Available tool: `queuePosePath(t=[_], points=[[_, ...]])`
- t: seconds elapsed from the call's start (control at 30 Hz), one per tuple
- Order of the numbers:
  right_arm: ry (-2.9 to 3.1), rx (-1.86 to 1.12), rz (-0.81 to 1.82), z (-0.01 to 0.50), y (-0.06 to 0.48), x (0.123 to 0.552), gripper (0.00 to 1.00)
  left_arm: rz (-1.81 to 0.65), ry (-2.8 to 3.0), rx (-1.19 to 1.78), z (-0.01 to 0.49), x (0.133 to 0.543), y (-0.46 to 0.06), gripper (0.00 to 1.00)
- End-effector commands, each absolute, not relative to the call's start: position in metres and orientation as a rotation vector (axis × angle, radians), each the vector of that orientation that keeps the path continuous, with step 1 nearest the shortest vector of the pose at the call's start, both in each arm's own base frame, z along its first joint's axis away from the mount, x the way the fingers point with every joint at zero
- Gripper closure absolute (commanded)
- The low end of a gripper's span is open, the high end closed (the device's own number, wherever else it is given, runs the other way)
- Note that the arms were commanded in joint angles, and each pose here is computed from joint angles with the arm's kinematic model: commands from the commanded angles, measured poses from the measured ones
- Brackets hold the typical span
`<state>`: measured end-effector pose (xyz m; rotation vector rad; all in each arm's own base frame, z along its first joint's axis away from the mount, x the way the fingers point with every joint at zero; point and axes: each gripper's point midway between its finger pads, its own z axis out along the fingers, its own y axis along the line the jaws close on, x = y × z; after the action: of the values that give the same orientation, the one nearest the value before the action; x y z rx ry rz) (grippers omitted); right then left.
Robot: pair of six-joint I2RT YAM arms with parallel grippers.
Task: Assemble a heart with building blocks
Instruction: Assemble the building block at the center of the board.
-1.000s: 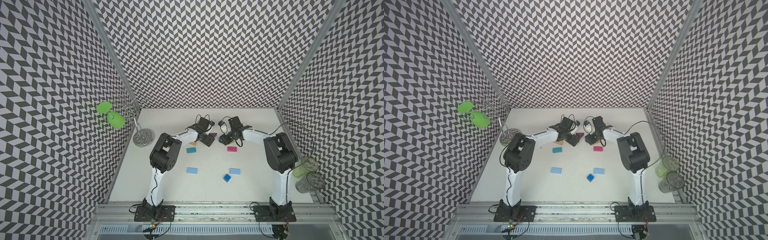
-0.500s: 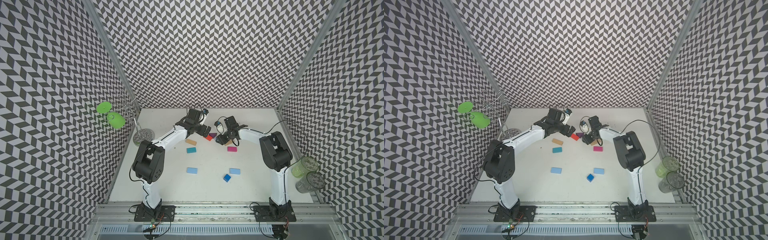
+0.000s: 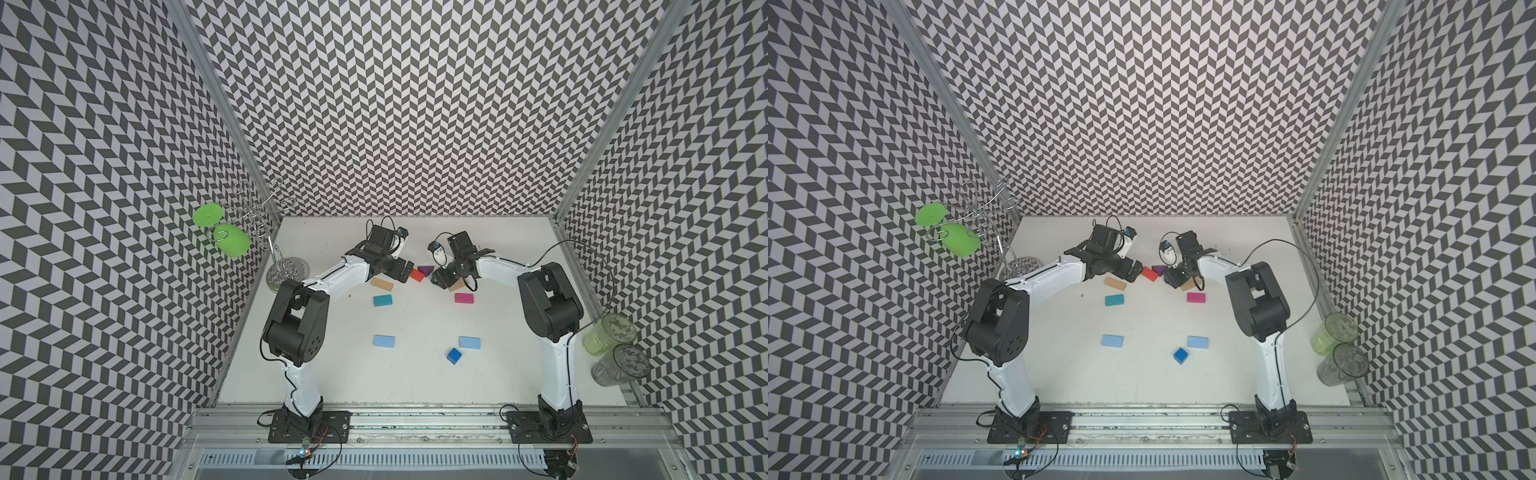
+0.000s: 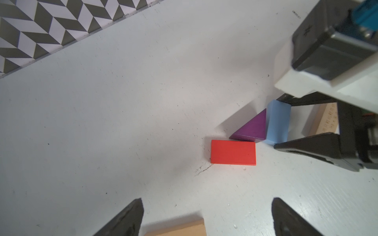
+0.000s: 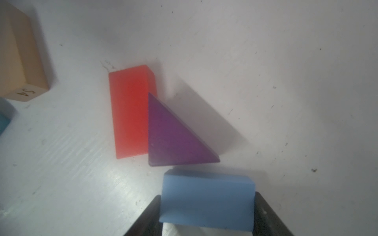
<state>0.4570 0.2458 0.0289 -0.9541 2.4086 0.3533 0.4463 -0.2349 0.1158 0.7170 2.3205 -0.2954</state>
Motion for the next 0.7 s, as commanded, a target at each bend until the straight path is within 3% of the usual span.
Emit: queuePosePath(t=[0.0, 0.67], points=[[2.416, -0.967, 0.343, 0.019, 0.251, 0.461, 0.62, -0.315, 2.277, 0.693, 0.136, 0.447, -0.234, 0.01], [2.466, -0.99, 0.335, 0.004, 0.25, 0.454, 0.58, -0.313, 2.288, 0.68, 0.129, 0.45, -0.229, 0.01]])
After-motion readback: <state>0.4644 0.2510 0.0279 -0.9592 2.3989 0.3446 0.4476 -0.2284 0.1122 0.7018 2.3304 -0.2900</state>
